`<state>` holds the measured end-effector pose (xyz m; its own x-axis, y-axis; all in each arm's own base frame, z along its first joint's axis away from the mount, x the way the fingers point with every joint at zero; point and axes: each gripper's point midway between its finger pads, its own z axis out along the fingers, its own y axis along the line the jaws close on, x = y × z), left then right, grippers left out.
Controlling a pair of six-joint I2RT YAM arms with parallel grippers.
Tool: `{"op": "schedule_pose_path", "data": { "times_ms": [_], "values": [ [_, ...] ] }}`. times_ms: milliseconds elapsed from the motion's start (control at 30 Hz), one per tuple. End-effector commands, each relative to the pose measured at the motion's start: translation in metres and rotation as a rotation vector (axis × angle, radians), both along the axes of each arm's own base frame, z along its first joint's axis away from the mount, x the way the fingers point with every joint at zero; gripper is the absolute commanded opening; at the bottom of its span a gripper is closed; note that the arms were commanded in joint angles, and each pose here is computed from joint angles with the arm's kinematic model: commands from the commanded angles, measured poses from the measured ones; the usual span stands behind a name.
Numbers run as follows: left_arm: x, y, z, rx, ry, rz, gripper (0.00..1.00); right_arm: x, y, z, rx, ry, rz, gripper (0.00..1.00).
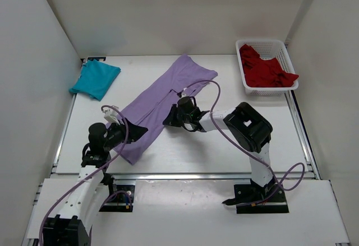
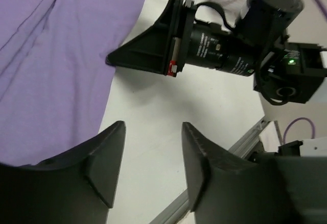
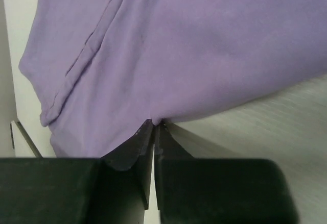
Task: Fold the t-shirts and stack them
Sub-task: Rotate the tshirt 85 degrees, then grab the bottom of the folded rectangular tshirt with both arms
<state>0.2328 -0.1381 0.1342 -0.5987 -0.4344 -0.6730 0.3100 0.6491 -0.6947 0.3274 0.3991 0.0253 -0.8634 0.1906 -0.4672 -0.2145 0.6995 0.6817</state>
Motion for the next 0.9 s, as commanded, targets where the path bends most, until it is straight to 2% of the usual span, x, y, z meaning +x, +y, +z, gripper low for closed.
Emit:
{"op": "schedule_pose_path", "data": {
  "times_ms": [0, 167, 200, 267, 300, 333, 367, 400, 433, 467, 533, 600, 633, 700, 800, 867],
  "values": [
    [-0.005, -0.004, 0.007, -0.082, -0.027, -0.048, 0.62, -0.001, -0.025, -0.002, -0.007, 0.025, -0.031, 0.0],
    [-0.007, -0.003, 0.007, -0.153, 0.003, -0.085, 0.92, 0.005, -0.101, 0.015, -0.024, 0.009, -0.039, 0.0],
    [-0.007, -0.005, 0.007, -0.154, 0.002, -0.096, 0.96, -0.001, -0.112, 0.009, -0.046, 0.048, -0.023, 0.0],
    [-0.004, -0.004, 0.003, -0.123, -0.004, -0.088, 0.98, 0.003, -0.15, 0.013, -0.08, 0.034, -0.03, 0.0],
    [-0.012, -0.017, -0.001, -0.113, 0.02, -0.142, 0.99, 0.0, -0.159, 0.013, -0.081, 0.054, -0.023, 0.0],
    [-0.008, -0.016, -0.001, -0.08, 0.011, -0.123, 0.97, 0.003, -0.178, 0.014, -0.084, 0.056, -0.043, 0.01],
    [-0.01, -0.023, -0.007, -0.029, 0.027, -0.131, 0.95, 0.006, -0.19, 0.022, -0.076, 0.046, -0.054, 0.06],
    [-0.015, -0.032, -0.011, 0.011, 0.033, -0.16, 0.76, 0.003, -0.195, 0.021, -0.081, 0.066, -0.054, 0.16],
    [-0.015, -0.032, -0.02, 0.106, 0.044, -0.141, 0.62, 0.003, -0.206, 0.024, -0.094, 0.068, -0.074, 0.21],
    [-0.009, -0.021, -0.032, 0.207, 0.078, -0.069, 0.59, 0.002, -0.208, 0.039, -0.089, 0.019, -0.067, 0.29],
    [-0.023, -0.033, -0.054, 0.325, 0.135, -0.114, 0.53, -0.01, -0.219, 0.047, -0.149, 0.0, -0.094, 0.4],
    [-0.035, -0.038, -0.075, 0.423, 0.197, -0.154, 0.54, -0.024, -0.224, 0.067, -0.163, -0.066, -0.115, 0.42],
    [-0.048, -0.038, -0.094, 0.493, 0.251, -0.182, 0.56, -0.042, -0.229, 0.053, -0.182, -0.023, -0.12, 0.42],
    [-0.054, -0.037, -0.103, 0.583, 0.271, -0.18, 0.58, -0.077, -0.226, 0.051, -0.166, -0.022, -0.105, 0.41],
    [-0.061, -0.035, -0.104, 0.598, 0.268, -0.162, 0.61, -0.125, -0.22, 0.038, -0.186, 0.016, -0.075, 0.41],
    [-0.058, -0.032, -0.099, 0.558, 0.266, -0.137, 0.63, -0.148, -0.216, 0.032, -0.177, 0.043, -0.057, 0.42]
  ]
}}
